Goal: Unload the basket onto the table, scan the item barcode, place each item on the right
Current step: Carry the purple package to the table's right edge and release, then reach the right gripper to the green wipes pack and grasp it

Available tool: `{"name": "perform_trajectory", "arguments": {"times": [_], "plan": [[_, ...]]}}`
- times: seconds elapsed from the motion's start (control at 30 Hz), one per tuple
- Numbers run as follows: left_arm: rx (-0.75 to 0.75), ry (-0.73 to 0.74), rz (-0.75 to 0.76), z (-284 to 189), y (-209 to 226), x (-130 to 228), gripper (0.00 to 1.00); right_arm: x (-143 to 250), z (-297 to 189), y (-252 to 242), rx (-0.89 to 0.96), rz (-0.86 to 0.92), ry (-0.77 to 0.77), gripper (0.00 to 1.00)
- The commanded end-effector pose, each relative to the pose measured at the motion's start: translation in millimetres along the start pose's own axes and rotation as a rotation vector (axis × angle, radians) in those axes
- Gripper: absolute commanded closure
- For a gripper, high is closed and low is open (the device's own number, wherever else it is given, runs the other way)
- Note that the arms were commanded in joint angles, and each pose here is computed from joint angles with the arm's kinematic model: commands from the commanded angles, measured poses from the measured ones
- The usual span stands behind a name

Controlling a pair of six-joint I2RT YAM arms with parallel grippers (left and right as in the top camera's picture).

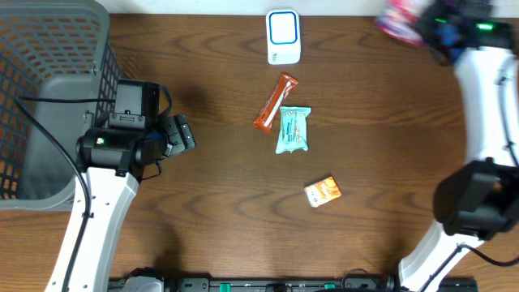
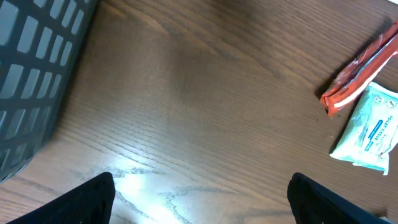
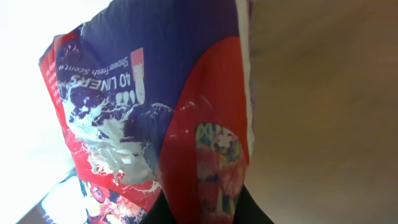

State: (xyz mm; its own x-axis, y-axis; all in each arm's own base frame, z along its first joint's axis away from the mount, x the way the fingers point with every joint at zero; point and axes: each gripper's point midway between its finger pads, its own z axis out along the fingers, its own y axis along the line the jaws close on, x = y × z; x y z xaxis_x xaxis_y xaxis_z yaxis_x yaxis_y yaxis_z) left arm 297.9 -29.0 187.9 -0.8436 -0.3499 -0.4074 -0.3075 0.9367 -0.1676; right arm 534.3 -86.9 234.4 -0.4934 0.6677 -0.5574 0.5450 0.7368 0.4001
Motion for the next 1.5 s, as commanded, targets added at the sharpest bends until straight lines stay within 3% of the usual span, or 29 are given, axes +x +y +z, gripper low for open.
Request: {"name": "perform_trajectory", "arguments": {"times": [0.0, 0.23, 0.3, 0.33, 0.37, 0.4, 0.53, 0.73, 1.03, 1.23, 1.4, 1.47], "plan": [[-0.013, -0.007, -0.006, -0.1, 3.8, -0.7, 0.11, -24.6, -2.4, -76.6, 0.175, 0.031, -0.011, 0.99], [-0.013, -0.007, -0.006, -0.1, 3.8, -0.7, 0.11, -49.4, -1.8, -182.5, 0.331, 0.112, 0.006, 0.99], [-0.013, -0.007, -0.006, -0.1, 3.8, -0.7, 0.11, -54.0, -0.5, -209.2, 0.370, 0.130, 0.007, 0.92], [-0.013, -0.007, -0.006, -0.1, 3.8, -0.7, 0.11, -55.1, -0.2, -221.4, 0.394, 0.141, 0.007, 0.71], [-0.013, -0.007, -0.006, -0.1, 3.8, -0.7, 0.11, -54.1, 2.5, -234.0, 0.416, 0.156, 0.016, 0.41], [-0.013, -0.007, -0.006, -0.1, 3.8, -0.7, 0.11, -49.3, 7.8, -249.1, 0.435, 0.178, 0.041, 0.01], [-0.013, -0.007, -0.006, -0.1, 3.7, -0.8, 0.11, -24.0, 31.2, -266.5, 0.395, 0.197, 0.165, 0.01], [-0.013, -0.007, -0.006, -0.1, 3.8, -0.7, 0.11, 9.5, 60.2, -212.5, 0.061, 0.054, 0.340, 0.01], [-0.013, -0.007, -0.006, -0.1, 3.7, -0.8, 0.11, 8.0, 17.3, -94.5, -0.216, -0.073, 0.312, 0.01], [-0.013, -0.007, -0.006, -0.1, 3.8, -0.7, 0.11, 62.8, -20.2, -17.1, -0.327, -0.227, 0.433, 0.02], [-0.013, -0.007, -0.006, -0.1, 3.8, -0.7, 0.11, 160.7, -20.5, 6.9, -0.224, -0.420, 0.671, 0.26], [-0.013, -0.007, -0.006, -0.1, 3.7, -0.8, 0.11, 190.8, -15.3, 9.7, -0.171, -0.492, 0.716, 0.43]]}}
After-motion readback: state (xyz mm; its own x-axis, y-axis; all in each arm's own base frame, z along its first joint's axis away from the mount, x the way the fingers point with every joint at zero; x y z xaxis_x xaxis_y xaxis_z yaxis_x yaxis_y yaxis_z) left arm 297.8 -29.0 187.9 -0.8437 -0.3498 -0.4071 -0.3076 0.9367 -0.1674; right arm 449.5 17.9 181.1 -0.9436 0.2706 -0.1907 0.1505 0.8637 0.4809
